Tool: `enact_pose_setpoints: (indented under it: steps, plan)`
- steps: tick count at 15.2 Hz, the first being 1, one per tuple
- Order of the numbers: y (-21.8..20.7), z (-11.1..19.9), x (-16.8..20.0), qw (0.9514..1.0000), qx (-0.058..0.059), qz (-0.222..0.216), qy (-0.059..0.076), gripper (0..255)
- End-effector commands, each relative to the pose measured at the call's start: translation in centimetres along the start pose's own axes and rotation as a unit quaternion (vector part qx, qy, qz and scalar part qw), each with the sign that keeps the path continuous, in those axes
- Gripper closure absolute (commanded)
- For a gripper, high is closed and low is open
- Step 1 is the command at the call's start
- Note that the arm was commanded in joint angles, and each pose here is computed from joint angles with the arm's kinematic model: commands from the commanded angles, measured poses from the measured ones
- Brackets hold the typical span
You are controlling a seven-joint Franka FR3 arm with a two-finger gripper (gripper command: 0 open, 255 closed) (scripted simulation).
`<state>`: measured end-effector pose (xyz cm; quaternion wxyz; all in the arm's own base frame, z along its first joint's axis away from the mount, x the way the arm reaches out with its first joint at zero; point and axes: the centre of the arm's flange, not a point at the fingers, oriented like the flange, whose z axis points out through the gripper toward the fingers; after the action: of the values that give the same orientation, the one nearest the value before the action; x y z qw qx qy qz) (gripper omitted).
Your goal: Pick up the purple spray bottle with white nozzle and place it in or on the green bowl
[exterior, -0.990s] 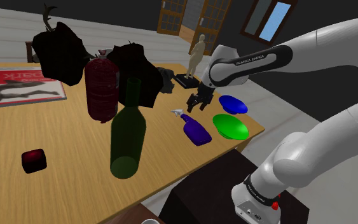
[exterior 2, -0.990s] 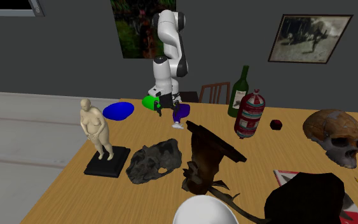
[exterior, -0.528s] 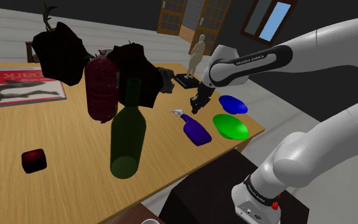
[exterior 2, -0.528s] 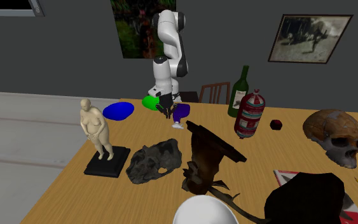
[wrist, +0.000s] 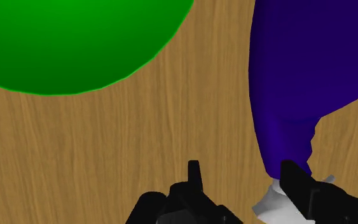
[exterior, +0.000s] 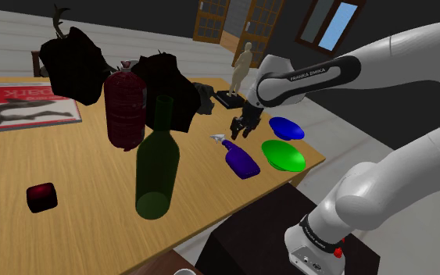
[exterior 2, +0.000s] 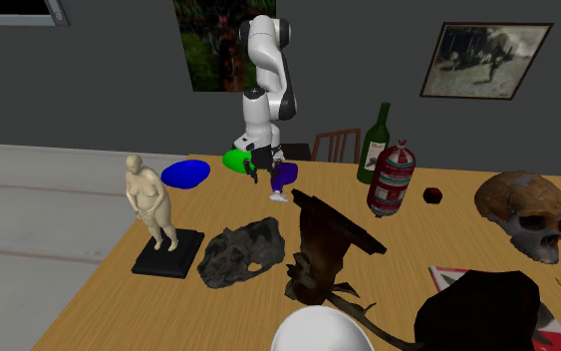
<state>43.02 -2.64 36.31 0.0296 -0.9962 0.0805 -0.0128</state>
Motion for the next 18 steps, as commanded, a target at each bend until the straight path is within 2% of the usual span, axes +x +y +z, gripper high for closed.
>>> enact_pose_setpoints:
  steps: [1,3,4,12,18]
  plan:
    - [-2.6,-0.1,-1.0,0.999,-0.027,0.035,-0.004,0]
    - [-5.9,-0.2,-2.0,0.9952,-0.062,0.074,-0.01,0]
    - [-6.8,-0.2,-2.2,0.9938,-0.071,0.085,-0.011,0]
    - [-6.3,3.8,-2.3,0.9938,-0.071,0.085,-0.011,0]
    - [-6.3,3.8,-2.3,0.9938,-0.071,0.085,-0.011,0]
